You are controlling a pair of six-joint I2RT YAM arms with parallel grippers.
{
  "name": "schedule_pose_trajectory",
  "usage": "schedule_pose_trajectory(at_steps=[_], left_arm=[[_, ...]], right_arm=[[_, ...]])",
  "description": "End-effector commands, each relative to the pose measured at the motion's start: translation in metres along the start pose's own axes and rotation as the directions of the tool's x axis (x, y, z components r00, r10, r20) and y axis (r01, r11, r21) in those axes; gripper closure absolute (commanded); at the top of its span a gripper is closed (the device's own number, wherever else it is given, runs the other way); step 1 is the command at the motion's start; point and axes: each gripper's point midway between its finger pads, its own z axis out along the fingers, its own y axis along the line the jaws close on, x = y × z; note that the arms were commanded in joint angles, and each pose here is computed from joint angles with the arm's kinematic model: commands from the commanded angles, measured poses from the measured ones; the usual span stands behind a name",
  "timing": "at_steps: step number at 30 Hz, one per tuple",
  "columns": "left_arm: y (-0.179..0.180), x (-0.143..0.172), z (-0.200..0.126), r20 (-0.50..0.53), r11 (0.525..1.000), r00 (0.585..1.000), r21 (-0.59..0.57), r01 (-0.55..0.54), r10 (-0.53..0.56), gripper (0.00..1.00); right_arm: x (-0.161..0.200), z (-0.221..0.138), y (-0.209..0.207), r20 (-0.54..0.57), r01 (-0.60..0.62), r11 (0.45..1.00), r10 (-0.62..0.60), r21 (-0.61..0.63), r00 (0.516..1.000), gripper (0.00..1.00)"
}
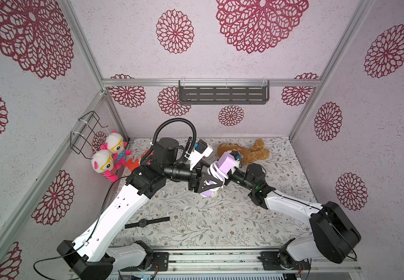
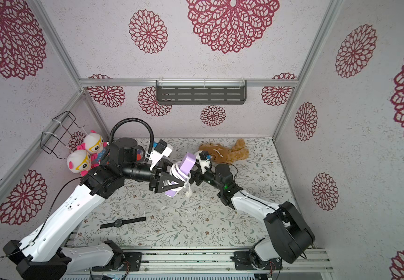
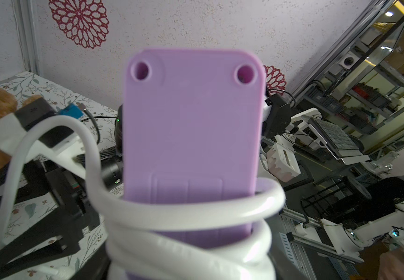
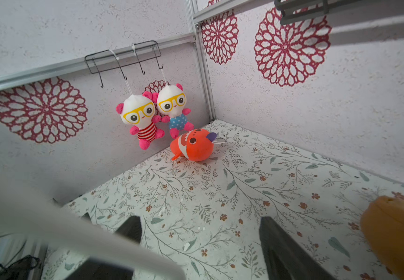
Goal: Unwrap the cord wrapped around the power strip
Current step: Unwrap the power cord from the power strip.
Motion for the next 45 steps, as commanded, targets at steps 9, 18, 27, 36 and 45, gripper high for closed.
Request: schedule_pose_trajectory(at_steps=[9, 18, 27, 36, 45], left_arm=[[-0.012, -0.003, -0.001, 0.014, 0.998, 1.000, 0.070, 0.002, -0.003, 1.00], [0.043, 0.118, 0.011, -0.441, 0.985, 0.884, -0.135, 0.105, -0.155, 1.00], [0.129, 0.162, 0.015, -0.629, 0.932, 0.739, -0.363, -0.006, -0.240, 1.00], [0.135, 0.082, 0.012, -0.378, 0.907, 0.923, -0.410, -0.100, -0.069, 1.00], [0.108, 0.032, 0.002, -0.281, 0.904, 0.958, -0.395, -0.162, 0.049, 1.00]], right_arm=[[-0.063, -0.029, -0.027, 0.194, 0.066, 0.992, -0.086, 0.110, 0.977, 1.00], [-0.083, -0.055, -0.065, -0.071, 0.236, 0.923, -0.225, 0.305, 0.972, 1.00], [-0.137, -0.079, -0.049, -0.034, 0.226, 0.907, -0.229, 0.356, 0.973, 1.00], [-0.007, -0.193, -0.135, -0.282, 0.182, 0.500, 0.132, 0.846, 0.950, 1.00], [0.038, -0.164, -0.121, -0.404, 0.159, 0.660, 0.237, 0.734, 0.884, 0.35]])
